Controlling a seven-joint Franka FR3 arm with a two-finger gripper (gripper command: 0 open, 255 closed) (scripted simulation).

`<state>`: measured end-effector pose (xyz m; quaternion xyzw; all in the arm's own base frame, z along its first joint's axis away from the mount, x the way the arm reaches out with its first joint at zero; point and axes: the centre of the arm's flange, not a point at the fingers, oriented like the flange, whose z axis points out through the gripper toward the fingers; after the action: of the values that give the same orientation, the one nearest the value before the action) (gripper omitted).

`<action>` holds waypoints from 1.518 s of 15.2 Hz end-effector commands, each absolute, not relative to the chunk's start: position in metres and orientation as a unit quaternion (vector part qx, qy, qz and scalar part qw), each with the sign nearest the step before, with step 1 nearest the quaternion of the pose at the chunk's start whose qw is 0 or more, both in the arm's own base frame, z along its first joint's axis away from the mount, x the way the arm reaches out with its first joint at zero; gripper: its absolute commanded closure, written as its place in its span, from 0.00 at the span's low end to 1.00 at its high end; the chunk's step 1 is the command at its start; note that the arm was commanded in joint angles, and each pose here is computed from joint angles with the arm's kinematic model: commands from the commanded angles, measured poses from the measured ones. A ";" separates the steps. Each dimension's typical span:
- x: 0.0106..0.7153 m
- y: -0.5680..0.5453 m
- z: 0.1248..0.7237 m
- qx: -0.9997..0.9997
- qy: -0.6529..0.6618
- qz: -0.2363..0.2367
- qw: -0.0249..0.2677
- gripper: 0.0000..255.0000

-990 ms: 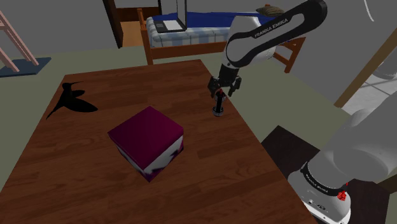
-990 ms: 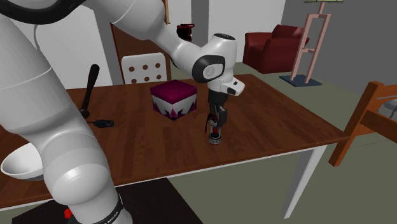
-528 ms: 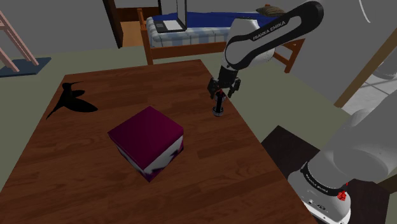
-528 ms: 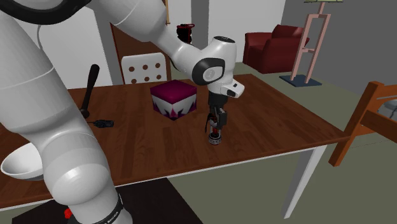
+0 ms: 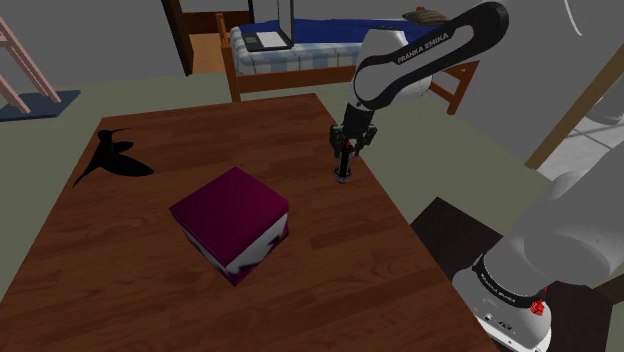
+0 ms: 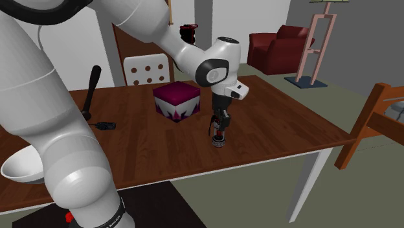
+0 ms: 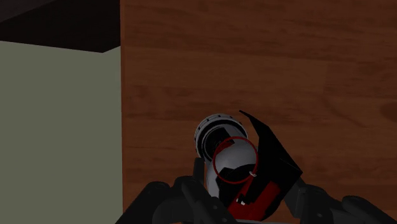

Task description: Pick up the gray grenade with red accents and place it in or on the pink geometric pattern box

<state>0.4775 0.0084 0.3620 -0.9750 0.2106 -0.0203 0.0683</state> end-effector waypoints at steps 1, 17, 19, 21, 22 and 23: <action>0.477 0.008 0.362 -0.975 0.211 -0.020 0.068 1.00; 0.477 0.008 0.436 -0.975 0.211 -0.020 0.068 1.00; 0.477 0.008 0.446 -0.975 0.211 -0.020 0.068 1.00; 0.477 0.008 0.457 -0.975 0.211 -0.020 0.068 1.00; 0.477 0.008 0.462 -0.975 0.211 -0.020 0.068 1.00; 0.477 0.008 0.467 -0.975 0.211 -0.020 0.068 1.00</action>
<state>0.4774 0.0085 0.4617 -0.9750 0.2106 -0.0201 0.0682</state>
